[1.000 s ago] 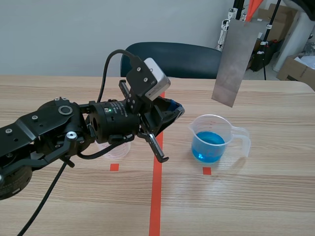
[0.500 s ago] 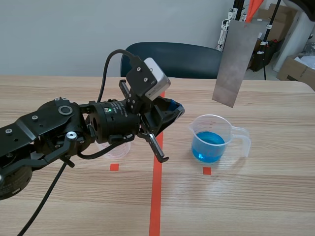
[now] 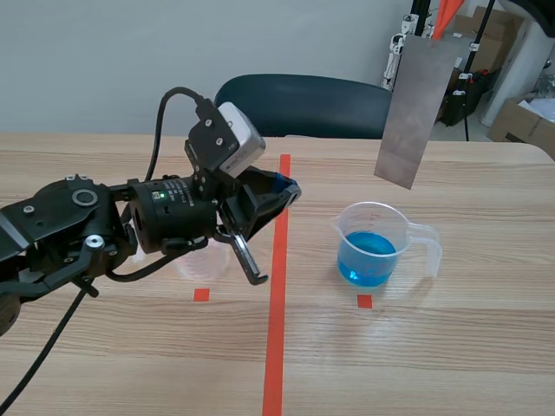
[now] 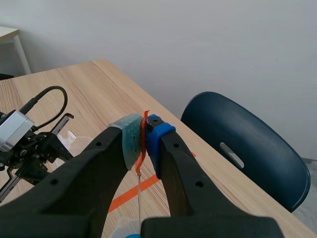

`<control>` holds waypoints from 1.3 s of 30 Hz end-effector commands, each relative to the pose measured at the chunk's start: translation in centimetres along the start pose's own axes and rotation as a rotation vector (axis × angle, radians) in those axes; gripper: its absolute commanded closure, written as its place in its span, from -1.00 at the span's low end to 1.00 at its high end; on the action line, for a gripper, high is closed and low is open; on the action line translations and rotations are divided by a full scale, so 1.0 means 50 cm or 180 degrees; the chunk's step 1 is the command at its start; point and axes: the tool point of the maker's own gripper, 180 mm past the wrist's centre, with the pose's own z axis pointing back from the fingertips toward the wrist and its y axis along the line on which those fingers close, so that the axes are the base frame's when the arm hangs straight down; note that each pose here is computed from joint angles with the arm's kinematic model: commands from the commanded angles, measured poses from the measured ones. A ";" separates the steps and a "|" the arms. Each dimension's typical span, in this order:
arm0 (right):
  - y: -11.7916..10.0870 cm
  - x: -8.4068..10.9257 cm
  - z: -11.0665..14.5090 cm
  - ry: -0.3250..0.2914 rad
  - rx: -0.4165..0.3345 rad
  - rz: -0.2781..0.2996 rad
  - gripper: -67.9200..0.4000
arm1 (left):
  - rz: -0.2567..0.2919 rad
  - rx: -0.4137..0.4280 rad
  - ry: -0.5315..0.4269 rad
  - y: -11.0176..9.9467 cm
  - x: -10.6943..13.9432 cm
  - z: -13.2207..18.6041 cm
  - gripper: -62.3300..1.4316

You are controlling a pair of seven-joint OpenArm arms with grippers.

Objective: Do the redox reaction experiment. lower the plate into the blue solution

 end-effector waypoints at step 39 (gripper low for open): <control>0.018 -0.049 -0.010 0.0090 -0.0060 -0.0034 0.98 | 0.0772 0.0534 -0.0546 -0.140 -0.188 0.361 0.83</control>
